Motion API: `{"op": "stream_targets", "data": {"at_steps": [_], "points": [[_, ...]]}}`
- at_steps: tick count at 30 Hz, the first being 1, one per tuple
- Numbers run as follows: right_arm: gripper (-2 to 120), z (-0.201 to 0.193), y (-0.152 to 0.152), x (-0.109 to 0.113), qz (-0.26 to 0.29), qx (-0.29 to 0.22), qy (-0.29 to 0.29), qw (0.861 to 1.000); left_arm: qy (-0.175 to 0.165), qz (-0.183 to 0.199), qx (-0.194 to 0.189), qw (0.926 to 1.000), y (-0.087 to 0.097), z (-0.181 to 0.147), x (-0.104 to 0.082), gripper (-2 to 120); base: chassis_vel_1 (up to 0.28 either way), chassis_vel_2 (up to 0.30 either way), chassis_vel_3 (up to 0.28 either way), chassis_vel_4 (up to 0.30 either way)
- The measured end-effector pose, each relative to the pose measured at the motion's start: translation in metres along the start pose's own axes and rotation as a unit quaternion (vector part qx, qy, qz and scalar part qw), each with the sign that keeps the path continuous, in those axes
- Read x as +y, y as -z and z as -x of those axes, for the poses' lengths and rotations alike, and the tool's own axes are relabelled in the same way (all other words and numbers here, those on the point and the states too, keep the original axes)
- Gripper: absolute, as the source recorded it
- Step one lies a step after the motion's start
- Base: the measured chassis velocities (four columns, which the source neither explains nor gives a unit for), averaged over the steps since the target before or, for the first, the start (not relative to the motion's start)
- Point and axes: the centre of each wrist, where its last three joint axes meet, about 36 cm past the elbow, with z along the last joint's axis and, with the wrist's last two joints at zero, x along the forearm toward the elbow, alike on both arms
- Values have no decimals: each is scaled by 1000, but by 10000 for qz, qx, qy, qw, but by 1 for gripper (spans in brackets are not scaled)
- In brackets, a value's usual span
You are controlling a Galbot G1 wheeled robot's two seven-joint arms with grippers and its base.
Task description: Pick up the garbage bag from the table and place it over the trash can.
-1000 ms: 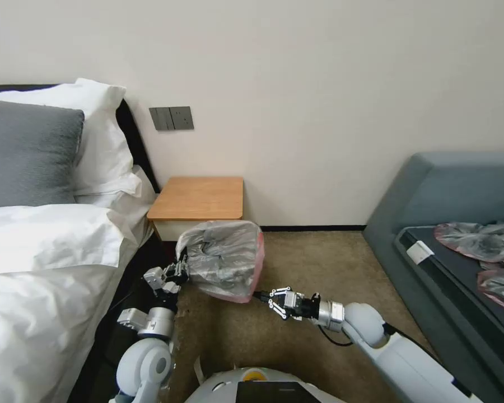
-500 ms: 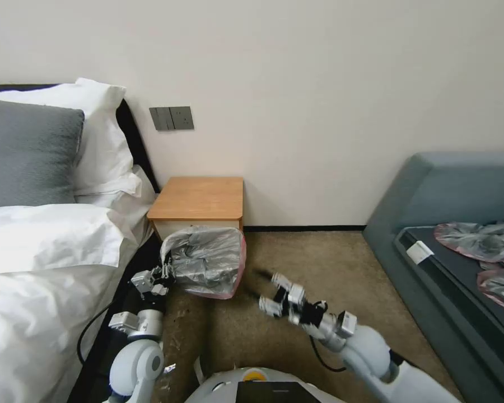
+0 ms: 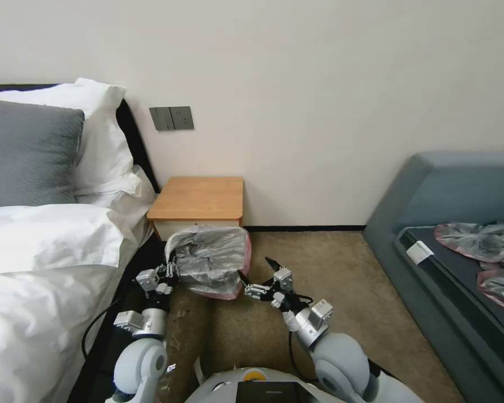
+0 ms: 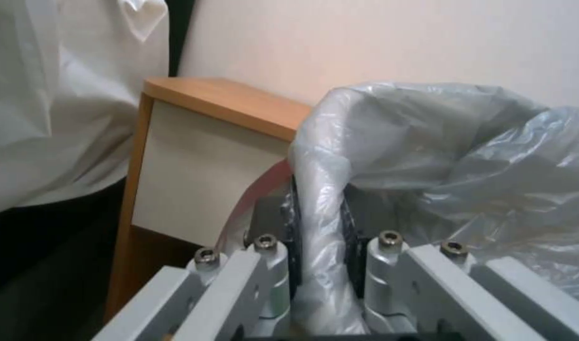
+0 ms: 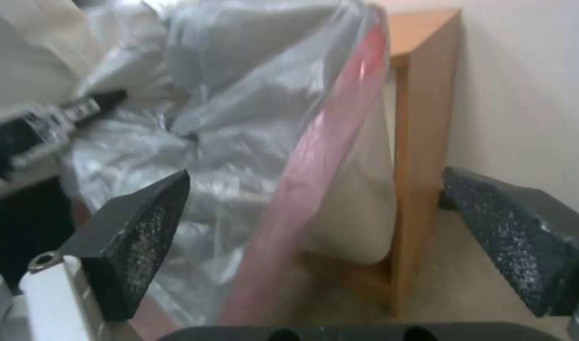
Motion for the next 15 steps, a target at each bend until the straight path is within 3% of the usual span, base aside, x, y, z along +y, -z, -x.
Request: {"op": "stream_targets", "data": {"at_steps": [7,10,15], "points": [[93,7,-11,3,-224,255,-252,9991,-28,-14,27,10000,-2,-1,-3,9,0,0,0,0],[78,8,-14,3,-325,346,-328,9983,-47,-28,41,10000,-3,-1,-5,9,0,0,0,0],[64,9,-16,3,-342,364,-341,9982,-51,-28,34,10000,-3,-2,-6,9,0,0,0,0]]}}
